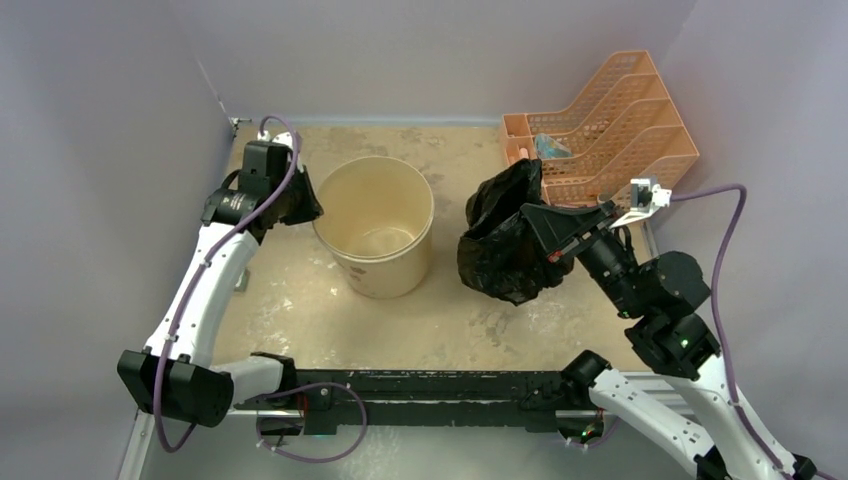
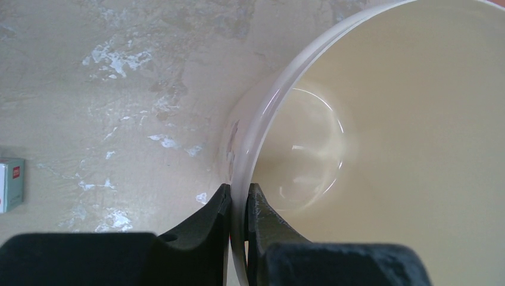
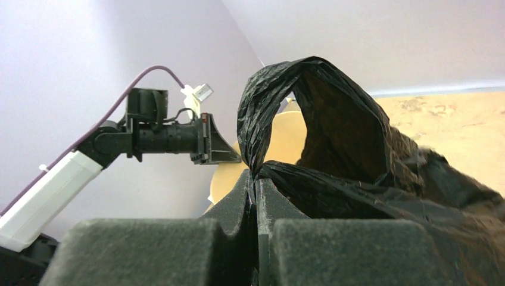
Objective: Put the trash bags into the trash bin
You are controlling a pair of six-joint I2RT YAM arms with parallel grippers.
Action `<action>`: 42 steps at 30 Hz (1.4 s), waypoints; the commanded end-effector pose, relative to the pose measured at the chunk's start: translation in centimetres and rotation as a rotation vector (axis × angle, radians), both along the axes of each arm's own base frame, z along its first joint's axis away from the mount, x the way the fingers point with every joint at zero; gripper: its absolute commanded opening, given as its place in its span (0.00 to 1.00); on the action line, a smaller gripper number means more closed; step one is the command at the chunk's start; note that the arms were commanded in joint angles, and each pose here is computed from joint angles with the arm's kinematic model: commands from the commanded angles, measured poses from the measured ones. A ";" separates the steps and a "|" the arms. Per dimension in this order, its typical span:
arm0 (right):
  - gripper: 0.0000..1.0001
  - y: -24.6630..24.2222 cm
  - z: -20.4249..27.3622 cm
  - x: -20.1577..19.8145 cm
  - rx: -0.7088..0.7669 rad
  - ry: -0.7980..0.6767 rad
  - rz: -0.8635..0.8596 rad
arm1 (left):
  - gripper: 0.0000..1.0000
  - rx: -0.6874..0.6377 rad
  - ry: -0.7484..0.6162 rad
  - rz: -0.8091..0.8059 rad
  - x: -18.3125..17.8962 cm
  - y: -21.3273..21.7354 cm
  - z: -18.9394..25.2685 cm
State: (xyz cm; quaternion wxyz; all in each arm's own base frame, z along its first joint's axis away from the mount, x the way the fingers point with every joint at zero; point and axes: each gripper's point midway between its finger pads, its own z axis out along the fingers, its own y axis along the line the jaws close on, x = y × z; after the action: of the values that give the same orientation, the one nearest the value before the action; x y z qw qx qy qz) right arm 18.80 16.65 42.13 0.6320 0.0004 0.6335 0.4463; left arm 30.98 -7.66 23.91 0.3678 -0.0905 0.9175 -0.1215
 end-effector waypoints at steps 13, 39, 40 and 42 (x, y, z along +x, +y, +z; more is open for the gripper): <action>0.00 3.0 3.0 -5.2 -0.130 -0.106 0.319 | 0.19 -0.102 -0.070 -0.047 -0.4 -4.0 1.9; 0.00 5.5 5.0 -10.4 0.004 -0.230 0.652 | 0.82 -0.404 -0.512 -0.537 -12.2 -8.8 9.4; 0.00 5.3 4.2 -8.0 0.029 -0.133 0.540 | 0.82 -0.427 -0.526 -0.598 -13.3 -9.4 9.5; 0.00 3.5 0.3 -1.4 0.029 0.132 0.203 | 0.82 -0.468 -0.537 -0.701 -14.9 -10.3 9.2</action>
State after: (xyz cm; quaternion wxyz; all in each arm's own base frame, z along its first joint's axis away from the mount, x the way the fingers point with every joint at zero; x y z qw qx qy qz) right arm 10.37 22.41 44.57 0.5126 -0.2249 0.5793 0.5925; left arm 19.40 -14.77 31.65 0.5078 0.0597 0.7760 -0.3692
